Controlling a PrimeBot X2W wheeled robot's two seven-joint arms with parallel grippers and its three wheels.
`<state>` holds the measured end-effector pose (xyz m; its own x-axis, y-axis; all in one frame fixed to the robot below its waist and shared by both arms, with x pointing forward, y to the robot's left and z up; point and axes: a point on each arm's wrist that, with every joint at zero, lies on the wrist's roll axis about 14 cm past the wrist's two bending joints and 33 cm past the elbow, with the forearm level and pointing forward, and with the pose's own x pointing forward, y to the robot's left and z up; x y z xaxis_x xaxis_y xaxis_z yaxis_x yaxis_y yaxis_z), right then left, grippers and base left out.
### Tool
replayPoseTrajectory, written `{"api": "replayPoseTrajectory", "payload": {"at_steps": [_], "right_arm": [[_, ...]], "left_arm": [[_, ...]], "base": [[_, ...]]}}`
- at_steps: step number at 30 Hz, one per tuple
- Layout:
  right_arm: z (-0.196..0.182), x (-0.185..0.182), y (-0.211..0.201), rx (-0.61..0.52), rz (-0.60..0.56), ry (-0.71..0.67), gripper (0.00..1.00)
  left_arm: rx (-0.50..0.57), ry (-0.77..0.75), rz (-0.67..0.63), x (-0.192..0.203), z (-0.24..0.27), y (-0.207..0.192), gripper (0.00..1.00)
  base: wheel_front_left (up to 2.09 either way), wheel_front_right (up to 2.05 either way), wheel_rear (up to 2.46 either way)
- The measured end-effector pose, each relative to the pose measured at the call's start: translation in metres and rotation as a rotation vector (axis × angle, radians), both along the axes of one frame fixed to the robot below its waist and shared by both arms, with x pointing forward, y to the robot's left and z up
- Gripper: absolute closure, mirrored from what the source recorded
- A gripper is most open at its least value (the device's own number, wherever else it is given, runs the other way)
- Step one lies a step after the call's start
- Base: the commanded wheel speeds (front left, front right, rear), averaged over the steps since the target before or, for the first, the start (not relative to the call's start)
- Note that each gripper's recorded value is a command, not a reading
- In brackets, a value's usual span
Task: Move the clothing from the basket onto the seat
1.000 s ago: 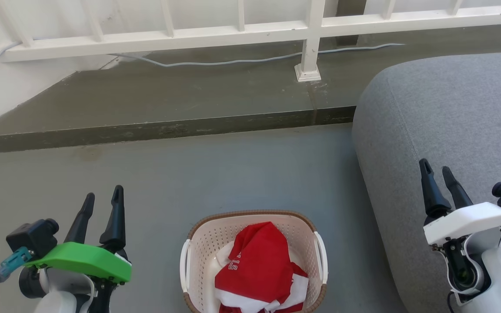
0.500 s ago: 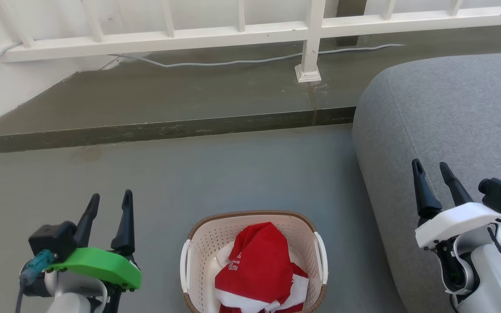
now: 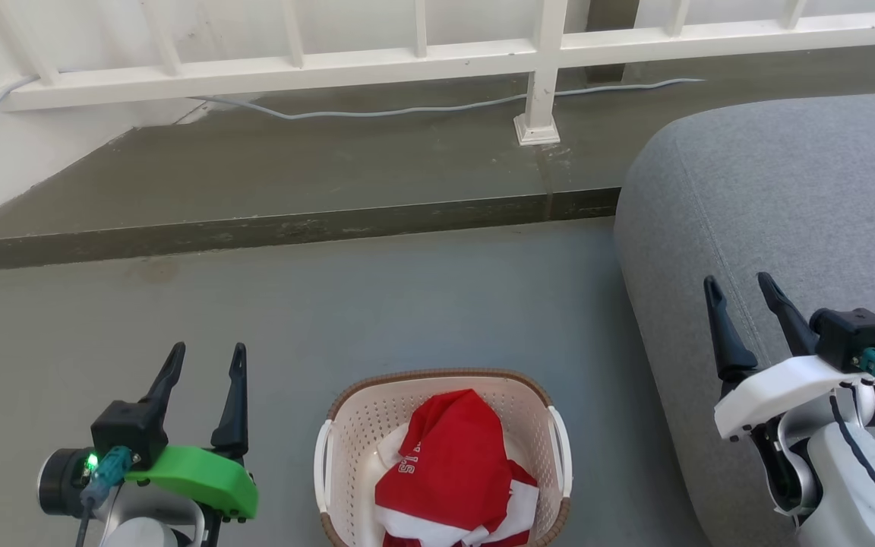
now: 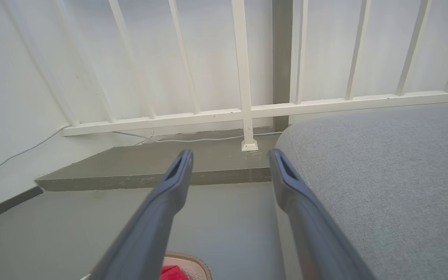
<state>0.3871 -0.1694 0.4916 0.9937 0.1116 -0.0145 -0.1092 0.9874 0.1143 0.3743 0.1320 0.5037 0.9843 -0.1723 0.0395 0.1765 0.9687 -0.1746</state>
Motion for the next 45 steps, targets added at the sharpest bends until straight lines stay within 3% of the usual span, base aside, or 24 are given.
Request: {"api": "replayPoseTrajectory", "payload": {"at_steps": [8, 45], "right_arm": [[0.0, -0.001, -0.001, -0.075, 0.013, -0.022, 0.0], [-0.002, 0.006, -0.001, -0.071, 0.013, -0.019, 0.0]], "left_arm": [[0.065, -0.056, -0.019, 0.004, 0.009, -0.006, 0.0], [0.089, -0.035, -0.023, 0.017, 0.001, -0.007, 0.0]], "base": [[0.0, 0.0, 0.0], [0.0, 0.0, 0.0]]}}
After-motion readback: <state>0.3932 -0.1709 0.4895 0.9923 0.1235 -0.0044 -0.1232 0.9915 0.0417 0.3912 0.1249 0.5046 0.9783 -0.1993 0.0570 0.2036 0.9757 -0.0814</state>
